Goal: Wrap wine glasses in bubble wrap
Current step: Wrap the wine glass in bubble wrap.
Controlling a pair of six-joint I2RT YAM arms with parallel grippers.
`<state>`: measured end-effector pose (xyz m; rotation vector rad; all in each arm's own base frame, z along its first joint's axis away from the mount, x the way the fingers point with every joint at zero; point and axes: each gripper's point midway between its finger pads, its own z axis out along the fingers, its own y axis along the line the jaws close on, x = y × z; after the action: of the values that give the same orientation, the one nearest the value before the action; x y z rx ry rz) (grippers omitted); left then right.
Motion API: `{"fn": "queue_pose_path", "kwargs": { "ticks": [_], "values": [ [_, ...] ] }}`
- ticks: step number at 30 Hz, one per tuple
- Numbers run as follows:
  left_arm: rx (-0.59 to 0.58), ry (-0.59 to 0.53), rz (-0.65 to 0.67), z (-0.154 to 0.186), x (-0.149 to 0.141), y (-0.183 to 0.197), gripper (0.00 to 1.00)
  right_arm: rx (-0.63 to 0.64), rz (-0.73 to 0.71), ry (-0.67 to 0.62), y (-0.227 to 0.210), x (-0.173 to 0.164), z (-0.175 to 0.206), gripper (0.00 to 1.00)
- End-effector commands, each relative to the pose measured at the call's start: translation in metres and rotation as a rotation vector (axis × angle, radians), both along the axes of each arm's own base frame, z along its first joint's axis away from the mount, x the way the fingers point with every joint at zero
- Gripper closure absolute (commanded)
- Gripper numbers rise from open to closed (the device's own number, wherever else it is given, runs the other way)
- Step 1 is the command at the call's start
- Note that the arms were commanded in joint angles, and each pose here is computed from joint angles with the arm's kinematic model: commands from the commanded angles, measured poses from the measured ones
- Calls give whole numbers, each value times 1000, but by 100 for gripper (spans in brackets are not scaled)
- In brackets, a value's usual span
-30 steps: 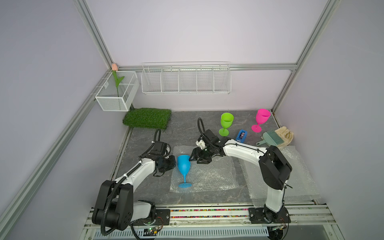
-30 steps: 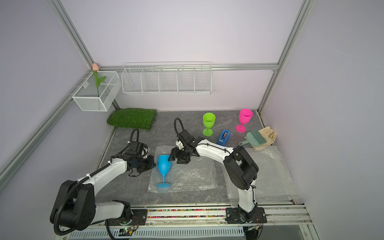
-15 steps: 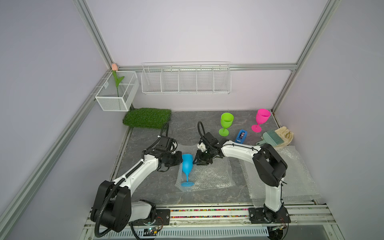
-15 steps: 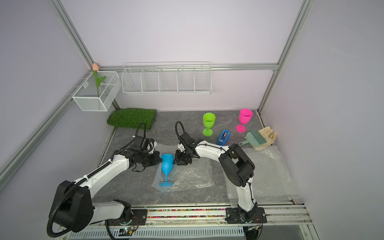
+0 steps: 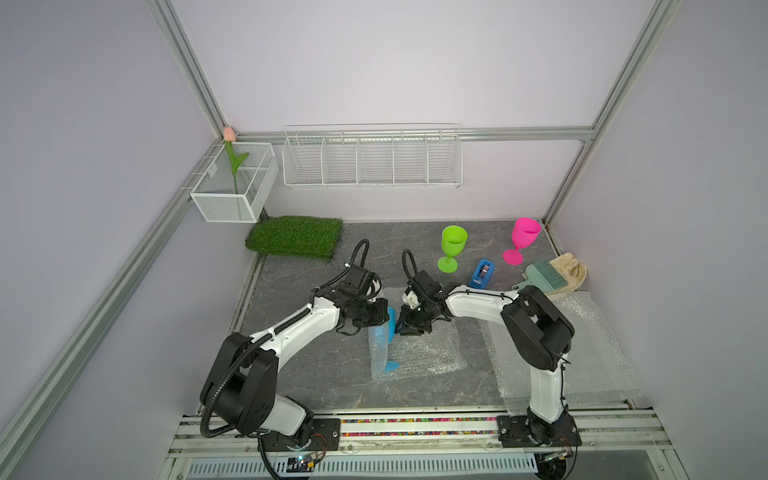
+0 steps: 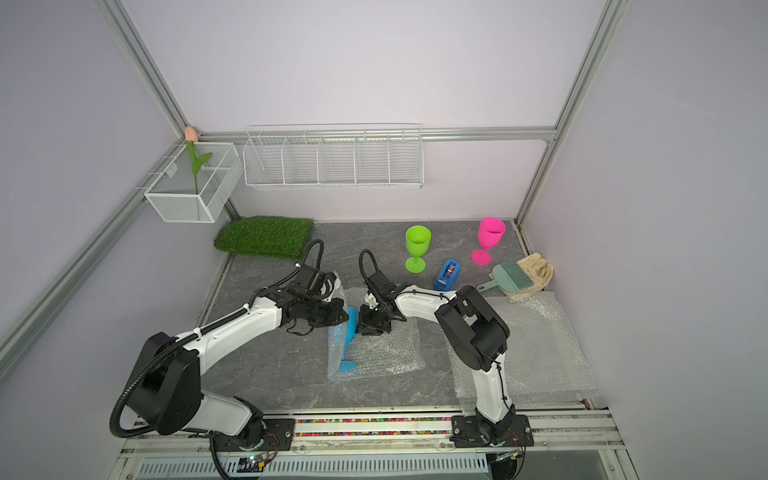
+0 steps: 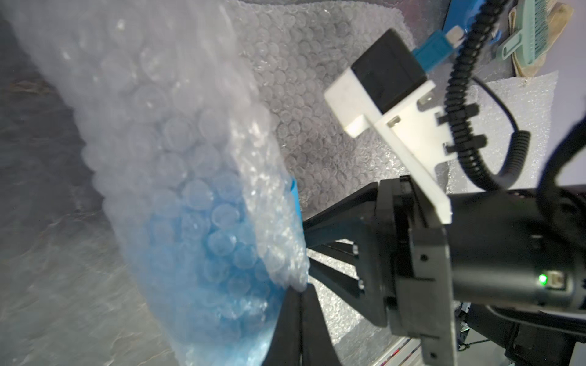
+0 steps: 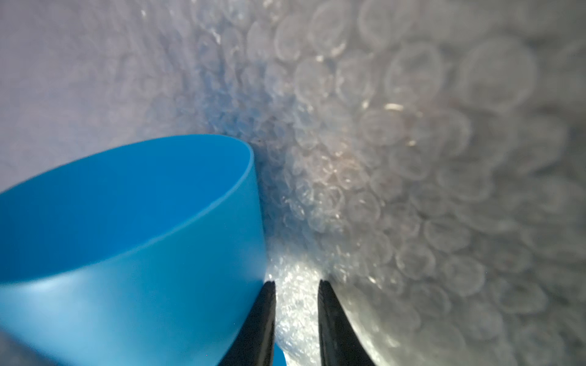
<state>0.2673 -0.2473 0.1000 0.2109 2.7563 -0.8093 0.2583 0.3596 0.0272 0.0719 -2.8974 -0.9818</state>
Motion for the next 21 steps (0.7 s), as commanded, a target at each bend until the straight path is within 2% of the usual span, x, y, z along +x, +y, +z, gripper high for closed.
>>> {"fn": "queue_pose_path", "kwargs": {
  "ticks": [1,3,5,12,21],
  "values": [
    [9,12,4,-5,4,-9,100,16,-22,-16,-9,5,5,73],
    [2,18,-6,-7,4,-14,100,24,-46,-37,-18,11,15,72],
    [-5,24,-15,-9,4,-18,100,48,-64,-64,-24,16,27,66],
    [-39,47,-45,-14,1,-29,100,236,-91,-143,-16,31,81,60],
    [-65,62,-70,-16,-6,-33,100,309,-89,-99,2,43,74,60]
  ]
}}
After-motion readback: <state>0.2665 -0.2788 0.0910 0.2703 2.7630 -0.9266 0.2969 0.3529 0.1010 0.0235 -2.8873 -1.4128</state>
